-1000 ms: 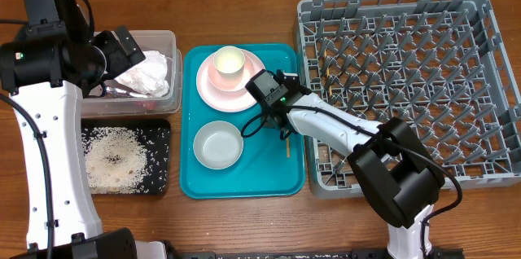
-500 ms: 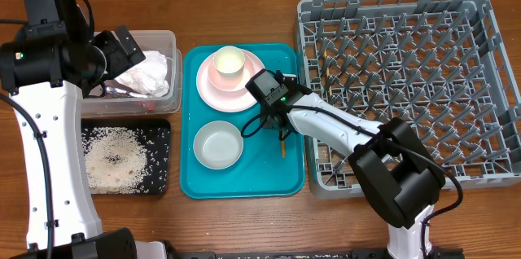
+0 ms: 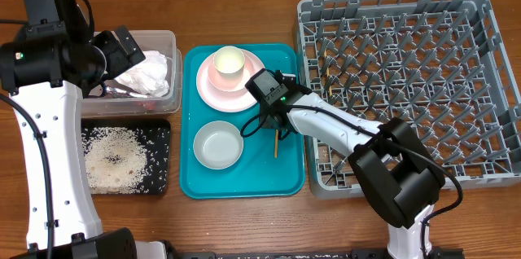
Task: Sort waste into correct bins and load items into the dishwasher
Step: 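Carry the chopstick right and insert it into the grey rack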
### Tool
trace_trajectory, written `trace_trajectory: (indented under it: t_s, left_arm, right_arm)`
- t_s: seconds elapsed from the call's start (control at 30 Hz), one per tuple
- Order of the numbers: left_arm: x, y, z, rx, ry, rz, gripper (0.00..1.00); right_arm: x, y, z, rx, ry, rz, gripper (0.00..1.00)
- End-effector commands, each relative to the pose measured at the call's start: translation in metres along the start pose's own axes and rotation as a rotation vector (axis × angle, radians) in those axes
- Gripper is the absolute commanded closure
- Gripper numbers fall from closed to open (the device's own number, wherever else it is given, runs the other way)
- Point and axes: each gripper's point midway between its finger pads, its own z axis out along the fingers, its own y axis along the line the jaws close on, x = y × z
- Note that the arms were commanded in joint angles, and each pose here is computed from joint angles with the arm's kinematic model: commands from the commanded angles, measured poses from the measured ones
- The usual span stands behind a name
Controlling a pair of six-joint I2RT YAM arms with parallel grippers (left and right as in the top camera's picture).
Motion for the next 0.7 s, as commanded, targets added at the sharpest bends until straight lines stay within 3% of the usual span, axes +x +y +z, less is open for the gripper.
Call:
trace_trajectory:
  t_s: [0.0, 0.17, 0.3, 0.5, 0.67]
  left_arm:
    - [-0.004, -0.001, -0.006, 0.003, -0.023, 0.014, 0.0]
    - [-0.004, -0.001, -0.006, 0.003, -0.023, 0.014, 0.0]
    - [-0.004, -0.001, -0.006, 0.003, -0.023, 0.014, 0.0]
    - [-0.004, -0.001, -0.006, 0.003, -0.023, 0.014, 0.0]
    - [-0.004, -0.001, -0.006, 0.003, -0.023, 0.014, 0.0]
  right_arm:
    - [-0.004, 0.004, 0.003, -0.004, 0.007, -0.019, 0.96]
    - [-0.034, 0.024, -0.03, -0.074, -0.078, -0.11, 0.96]
    - [-0.072, 0.04, -0.086, -0.139, -0.215, -0.183, 0.96]
    - [-0.114, 0.002, -0.162, -0.006, -0.451, -0.135, 0.96]
    - [-0.12, -0.039, -0.189, 0.109, -0.467, -0.24, 0.96]
